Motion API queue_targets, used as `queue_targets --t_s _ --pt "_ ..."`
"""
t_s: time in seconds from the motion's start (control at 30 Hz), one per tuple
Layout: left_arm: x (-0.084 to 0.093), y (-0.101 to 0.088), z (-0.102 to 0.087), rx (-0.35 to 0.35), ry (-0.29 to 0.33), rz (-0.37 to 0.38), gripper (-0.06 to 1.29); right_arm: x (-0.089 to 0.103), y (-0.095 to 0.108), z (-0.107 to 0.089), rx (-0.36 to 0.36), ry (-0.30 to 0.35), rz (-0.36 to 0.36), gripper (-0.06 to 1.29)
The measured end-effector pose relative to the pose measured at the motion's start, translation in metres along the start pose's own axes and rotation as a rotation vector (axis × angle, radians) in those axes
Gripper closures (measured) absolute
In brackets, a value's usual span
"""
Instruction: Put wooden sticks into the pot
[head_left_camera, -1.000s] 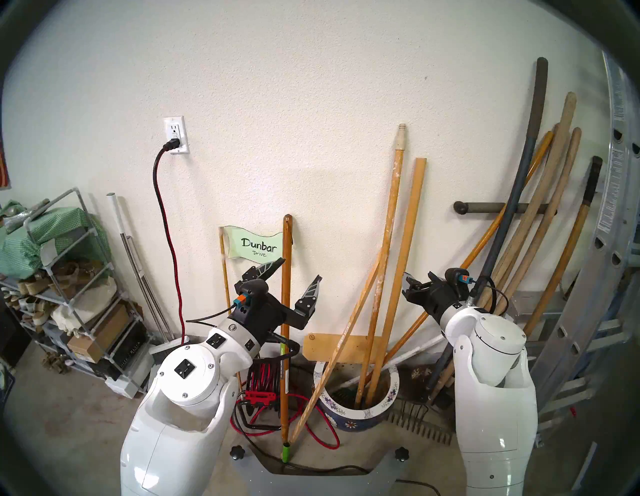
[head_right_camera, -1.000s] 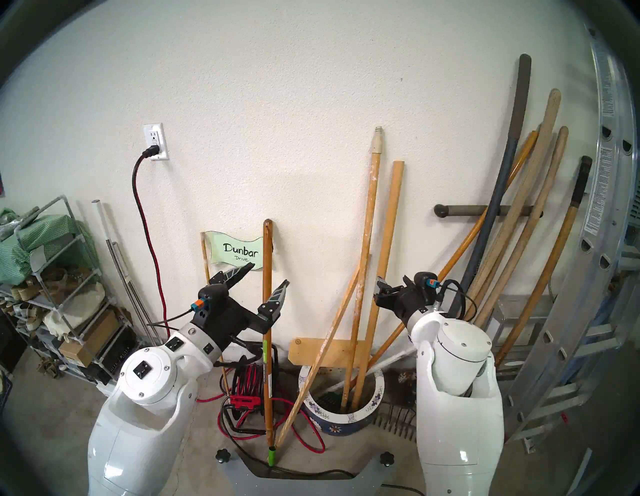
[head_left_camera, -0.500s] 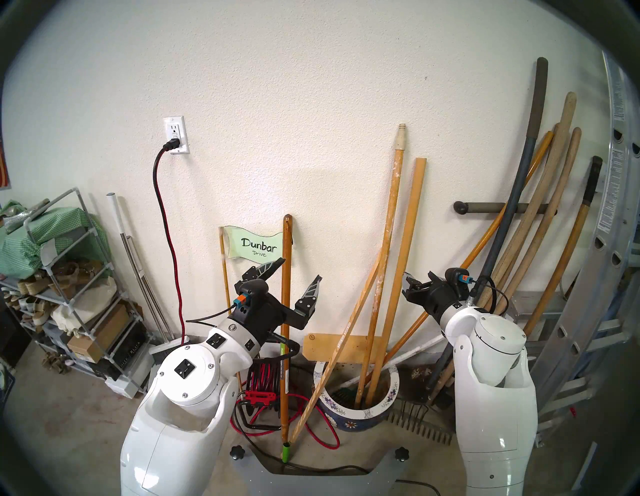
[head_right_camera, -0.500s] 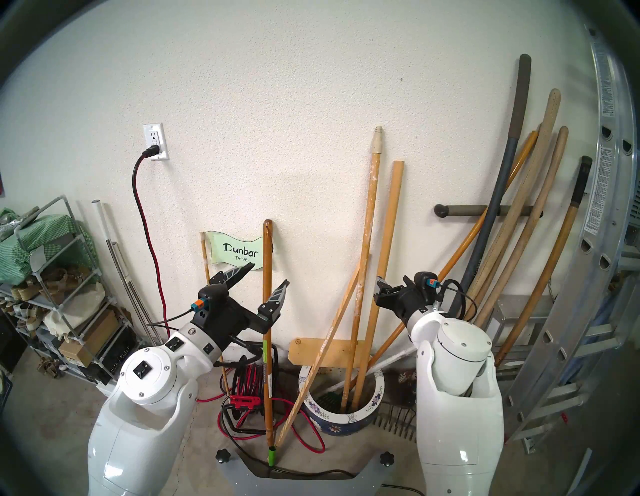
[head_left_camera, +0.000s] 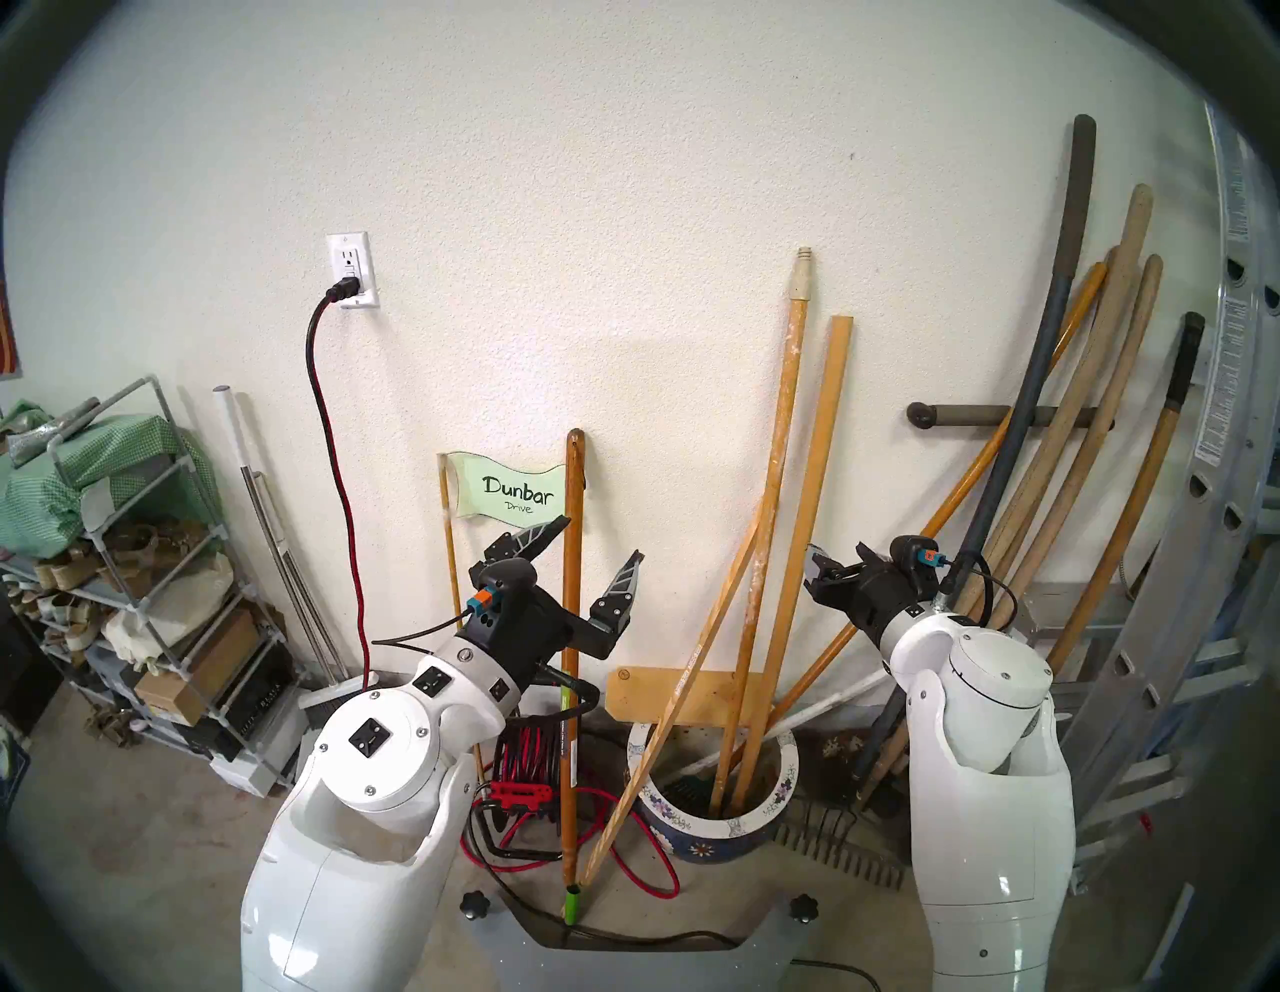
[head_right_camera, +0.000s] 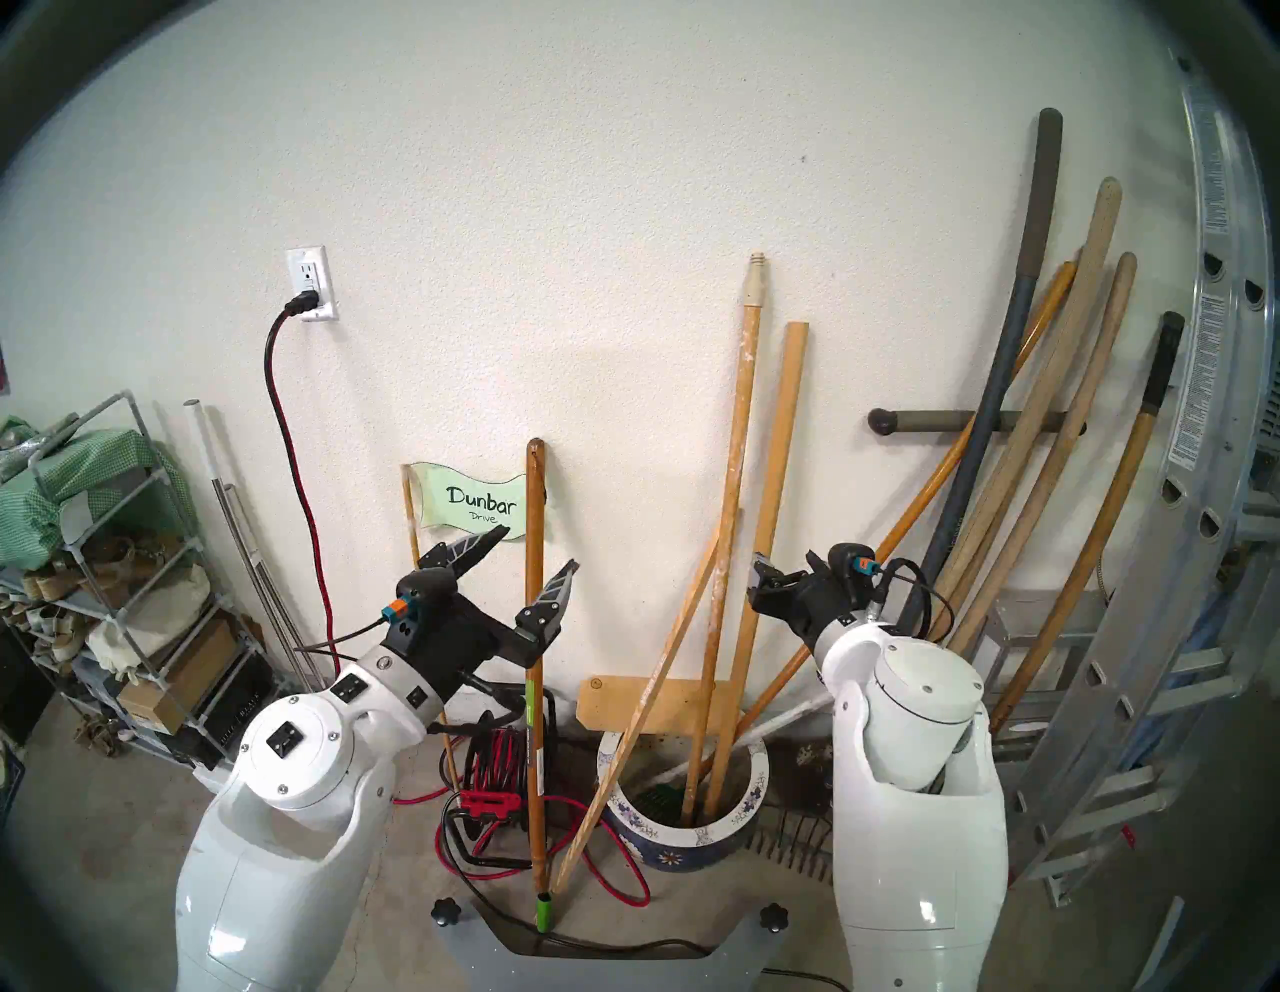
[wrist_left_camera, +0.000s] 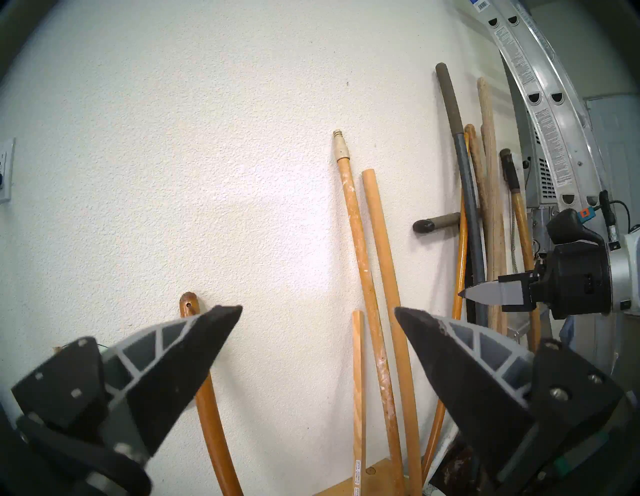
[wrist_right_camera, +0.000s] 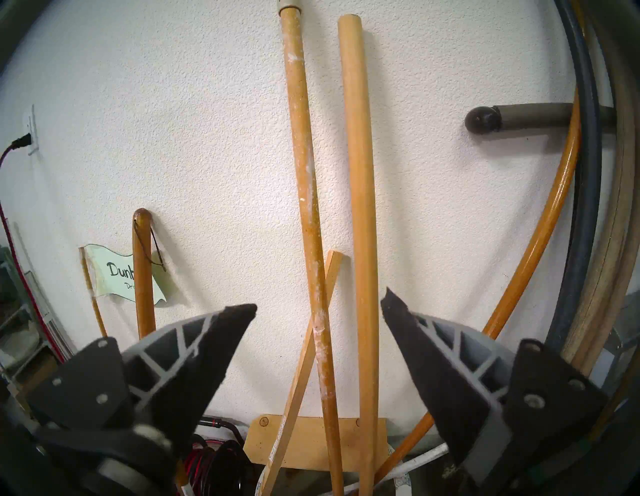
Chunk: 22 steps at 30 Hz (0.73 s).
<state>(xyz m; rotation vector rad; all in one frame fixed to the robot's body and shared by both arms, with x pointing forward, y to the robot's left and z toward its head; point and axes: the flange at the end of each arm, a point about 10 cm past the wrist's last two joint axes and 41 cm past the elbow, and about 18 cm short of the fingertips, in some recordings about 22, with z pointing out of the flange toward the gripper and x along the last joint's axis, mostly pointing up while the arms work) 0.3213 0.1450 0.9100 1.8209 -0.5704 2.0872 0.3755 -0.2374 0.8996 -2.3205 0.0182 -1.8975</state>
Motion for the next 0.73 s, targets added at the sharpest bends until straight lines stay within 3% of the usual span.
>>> queue_targets --t_s 0.73 --pt "0.0000 0.0000 0.0000 0.000 0.000 0.000 -0.04 0.0002 -0.0001 0.0000 0.000 0.001 0.000 0.19"
